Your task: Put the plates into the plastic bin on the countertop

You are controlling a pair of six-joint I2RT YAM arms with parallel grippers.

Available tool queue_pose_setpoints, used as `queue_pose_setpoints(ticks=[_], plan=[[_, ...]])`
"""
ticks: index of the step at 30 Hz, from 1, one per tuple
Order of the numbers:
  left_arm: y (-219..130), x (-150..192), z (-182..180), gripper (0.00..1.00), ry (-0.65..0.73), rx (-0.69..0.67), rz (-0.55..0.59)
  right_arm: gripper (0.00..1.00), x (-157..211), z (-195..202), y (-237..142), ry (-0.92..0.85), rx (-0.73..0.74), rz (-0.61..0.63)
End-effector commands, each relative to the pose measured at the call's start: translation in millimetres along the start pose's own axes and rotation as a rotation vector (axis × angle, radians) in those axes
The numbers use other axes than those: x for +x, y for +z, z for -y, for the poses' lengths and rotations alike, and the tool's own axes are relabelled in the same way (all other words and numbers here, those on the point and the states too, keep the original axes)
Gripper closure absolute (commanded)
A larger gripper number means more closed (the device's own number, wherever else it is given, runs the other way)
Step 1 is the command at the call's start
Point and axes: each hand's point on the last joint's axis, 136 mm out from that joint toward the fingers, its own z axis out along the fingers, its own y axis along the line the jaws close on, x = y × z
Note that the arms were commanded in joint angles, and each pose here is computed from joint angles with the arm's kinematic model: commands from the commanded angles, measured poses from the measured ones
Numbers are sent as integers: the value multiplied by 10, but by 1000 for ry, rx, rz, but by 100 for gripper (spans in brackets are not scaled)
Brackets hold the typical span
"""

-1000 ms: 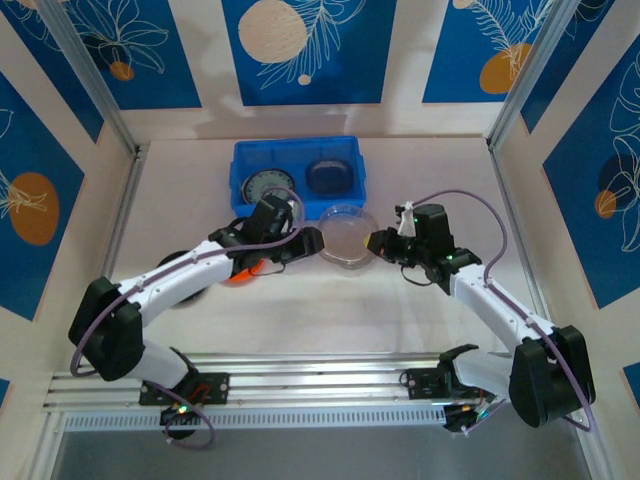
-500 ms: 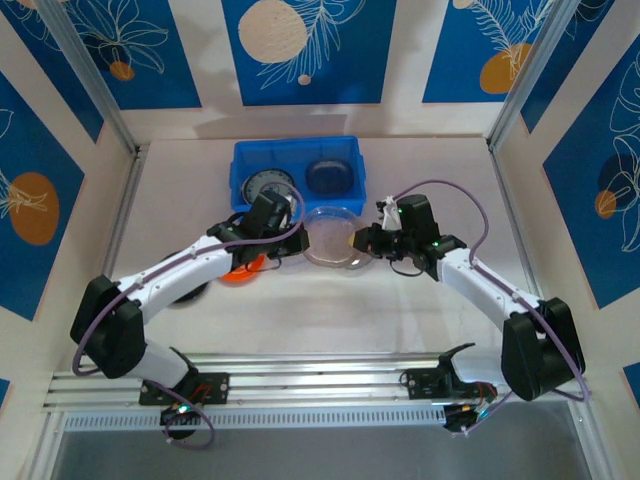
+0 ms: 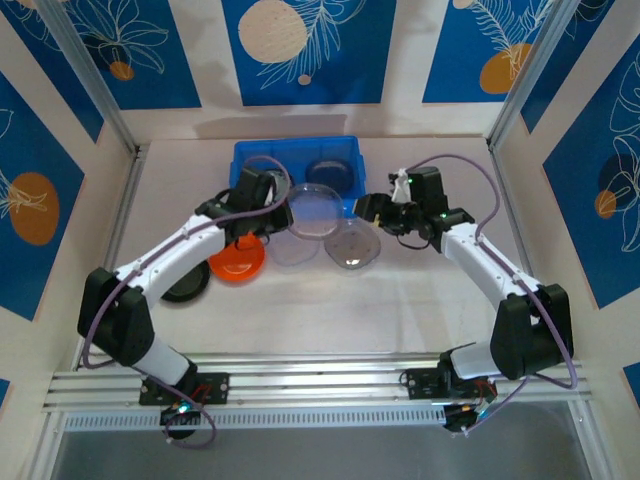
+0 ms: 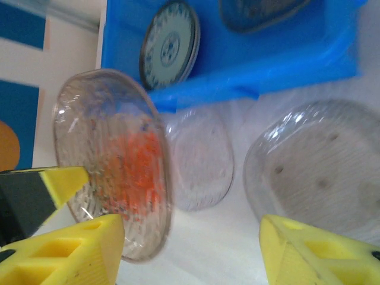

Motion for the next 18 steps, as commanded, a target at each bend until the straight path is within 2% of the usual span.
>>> queue_pose_setpoints(ticks=[1,8,18], plan=[[-30,-407,-14,100,19,-25,59,38,-193,5,-222,0,31,55],[472,-922,18,100,36,-48,39,39,-434,53,-384,56,37,91],[1424,-1204,-55,100,-52,-4,-4,40,-604,168,-498,90,53,113]])
